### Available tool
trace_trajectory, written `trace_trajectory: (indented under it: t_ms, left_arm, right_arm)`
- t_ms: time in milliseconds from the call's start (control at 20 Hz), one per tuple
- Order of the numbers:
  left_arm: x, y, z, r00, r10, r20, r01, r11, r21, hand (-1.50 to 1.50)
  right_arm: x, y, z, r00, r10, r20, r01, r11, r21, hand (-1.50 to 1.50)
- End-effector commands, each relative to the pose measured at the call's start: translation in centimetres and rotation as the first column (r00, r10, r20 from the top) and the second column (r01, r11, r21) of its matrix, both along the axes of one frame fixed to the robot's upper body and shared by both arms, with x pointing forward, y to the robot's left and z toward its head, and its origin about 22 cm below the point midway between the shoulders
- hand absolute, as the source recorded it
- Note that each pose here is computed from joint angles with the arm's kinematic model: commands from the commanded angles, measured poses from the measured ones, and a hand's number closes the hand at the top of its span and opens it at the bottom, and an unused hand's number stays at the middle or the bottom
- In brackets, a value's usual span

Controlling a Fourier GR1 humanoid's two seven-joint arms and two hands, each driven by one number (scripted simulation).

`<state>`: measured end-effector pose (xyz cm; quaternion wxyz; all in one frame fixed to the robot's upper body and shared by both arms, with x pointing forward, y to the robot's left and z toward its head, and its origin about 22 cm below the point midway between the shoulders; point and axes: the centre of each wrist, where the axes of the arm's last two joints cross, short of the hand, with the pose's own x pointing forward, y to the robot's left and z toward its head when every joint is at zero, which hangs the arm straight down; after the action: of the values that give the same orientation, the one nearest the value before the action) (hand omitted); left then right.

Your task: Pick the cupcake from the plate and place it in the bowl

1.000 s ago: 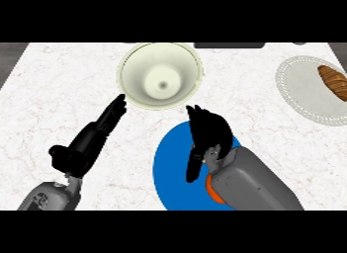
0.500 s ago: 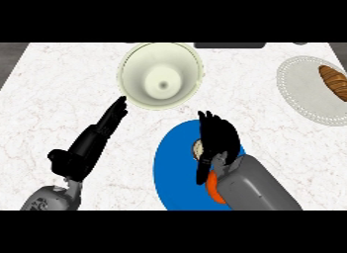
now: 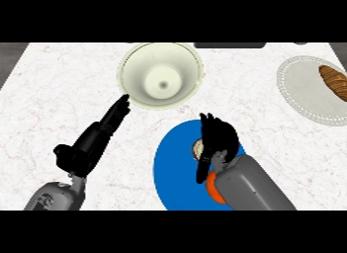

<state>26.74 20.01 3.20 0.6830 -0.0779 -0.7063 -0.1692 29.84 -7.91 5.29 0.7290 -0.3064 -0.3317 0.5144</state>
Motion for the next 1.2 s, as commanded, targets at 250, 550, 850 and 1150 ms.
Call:
trace_trajectory:
  t_ms: [250,550,850,1150]
  left_arm:
    - [0.8,1.5,-0.3,1.000,0.002,0.016,-0.002,1.000,-0.007,0.00]
    - [0.6,1.3,-1.4,1.000,-0.007,-0.003,0.007,1.000,-0.002,0.00]
    - [0.8,-1.8,0.7,0.992,-0.120,0.033,0.120,0.993,0.001,0.00]
    - [1.5,-2.8,0.3,0.990,-0.137,0.038,0.137,0.991,0.011,0.00]
  right_arm:
    - [-0.6,-0.8,-2.1,0.996,0.032,0.087,-0.032,0.999,-0.004,1.50]
    - [1.0,-0.9,-3.5,0.989,0.023,0.147,-0.021,1.000,-0.019,1.50]
    - [0.2,7.1,0.1,0.913,0.358,0.196,-0.347,0.934,-0.088,1.50]
    - [1.6,10.5,3.6,0.859,0.422,0.288,-0.383,0.905,-0.184,1.50]
